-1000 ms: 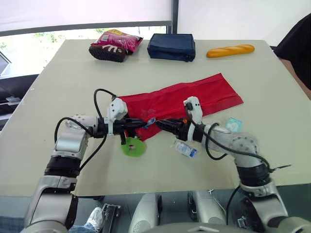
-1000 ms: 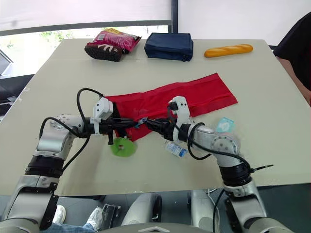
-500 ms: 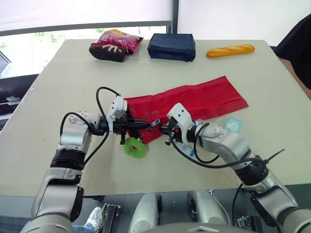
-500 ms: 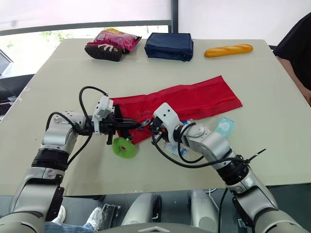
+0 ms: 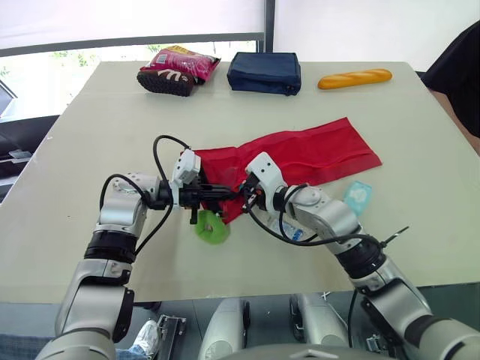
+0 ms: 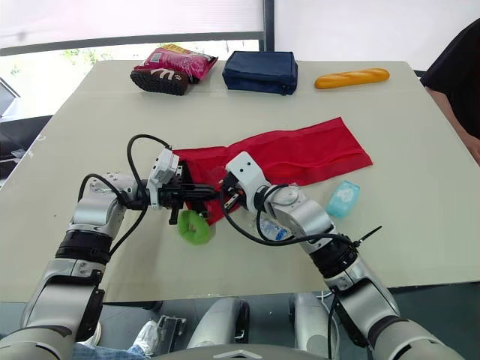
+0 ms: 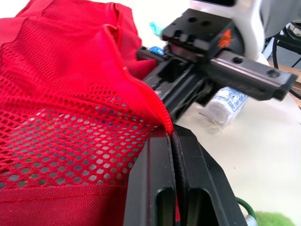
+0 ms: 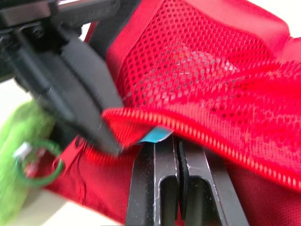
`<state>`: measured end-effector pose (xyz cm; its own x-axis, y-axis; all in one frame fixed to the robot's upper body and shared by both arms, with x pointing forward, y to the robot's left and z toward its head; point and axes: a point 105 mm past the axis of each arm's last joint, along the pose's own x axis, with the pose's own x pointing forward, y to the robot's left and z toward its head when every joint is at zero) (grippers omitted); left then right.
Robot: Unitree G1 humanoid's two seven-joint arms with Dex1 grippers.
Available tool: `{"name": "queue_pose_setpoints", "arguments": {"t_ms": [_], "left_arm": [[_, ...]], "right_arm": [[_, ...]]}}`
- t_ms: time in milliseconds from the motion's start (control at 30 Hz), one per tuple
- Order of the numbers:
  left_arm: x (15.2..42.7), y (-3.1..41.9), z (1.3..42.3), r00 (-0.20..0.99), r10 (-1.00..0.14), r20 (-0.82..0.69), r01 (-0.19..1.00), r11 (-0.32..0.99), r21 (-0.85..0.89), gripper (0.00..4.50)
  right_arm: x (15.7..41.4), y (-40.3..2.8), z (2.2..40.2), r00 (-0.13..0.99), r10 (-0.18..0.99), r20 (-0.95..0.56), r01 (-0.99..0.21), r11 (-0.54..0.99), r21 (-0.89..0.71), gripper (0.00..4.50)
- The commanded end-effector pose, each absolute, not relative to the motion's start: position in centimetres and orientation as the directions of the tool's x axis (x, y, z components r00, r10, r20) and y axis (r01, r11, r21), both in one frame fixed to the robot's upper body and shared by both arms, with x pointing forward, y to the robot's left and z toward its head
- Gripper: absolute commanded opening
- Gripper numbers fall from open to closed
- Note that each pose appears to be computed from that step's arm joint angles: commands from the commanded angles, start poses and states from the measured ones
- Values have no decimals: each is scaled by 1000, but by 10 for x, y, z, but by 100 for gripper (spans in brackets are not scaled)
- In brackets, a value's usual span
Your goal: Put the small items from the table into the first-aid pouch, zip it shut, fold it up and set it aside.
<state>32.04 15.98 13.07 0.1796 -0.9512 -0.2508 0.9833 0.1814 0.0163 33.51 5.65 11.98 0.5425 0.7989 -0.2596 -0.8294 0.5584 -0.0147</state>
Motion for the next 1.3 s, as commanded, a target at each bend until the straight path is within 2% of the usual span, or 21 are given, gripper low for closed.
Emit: {"name": "queue_pose_setpoints", "arguments": {"t_ms": [33,133,267,500,600,733,867,1067,1167,1300], "left_arm": [[315,148,138,123,-965,-232,992,116,43,0],[314,148,137,120,-965,-232,993,113,45,0],[315,152,136,133,-961,-242,991,123,54,0],[318,168,133,180,-943,-279,983,162,87,0],[320,179,130,213,-926,-311,976,187,110,0],[326,194,128,267,-901,-343,962,229,147,0],[343,216,128,398,-829,-393,914,321,249,0],[360,242,131,538,-736,-410,837,412,359,0],[372,252,133,616,-673,-410,782,462,418,0],[383,256,132,669,-619,-412,739,494,458,0]], "right_arm": [[348,64,148,602,784,-152,-796,603,-43,3],[358,65,155,656,746,-113,-753,657,-30,3],[356,63,153,655,747,-113,-754,656,-25,3],[303,51,156,447,886,-122,-894,446,-42,3],[284,35,160,409,906,-107,-913,407,-44,3],[275,5,173,437,899,-33,-898,434,-79,3],[255,-51,189,473,877,84,-868,480,-129,3],[239,-114,189,588,804,88,-791,595,-143,3],[228,-149,192,652,755,70,-739,653,-163,84],[215,-170,193,683,730,26,-714,675,-184,279]]}}
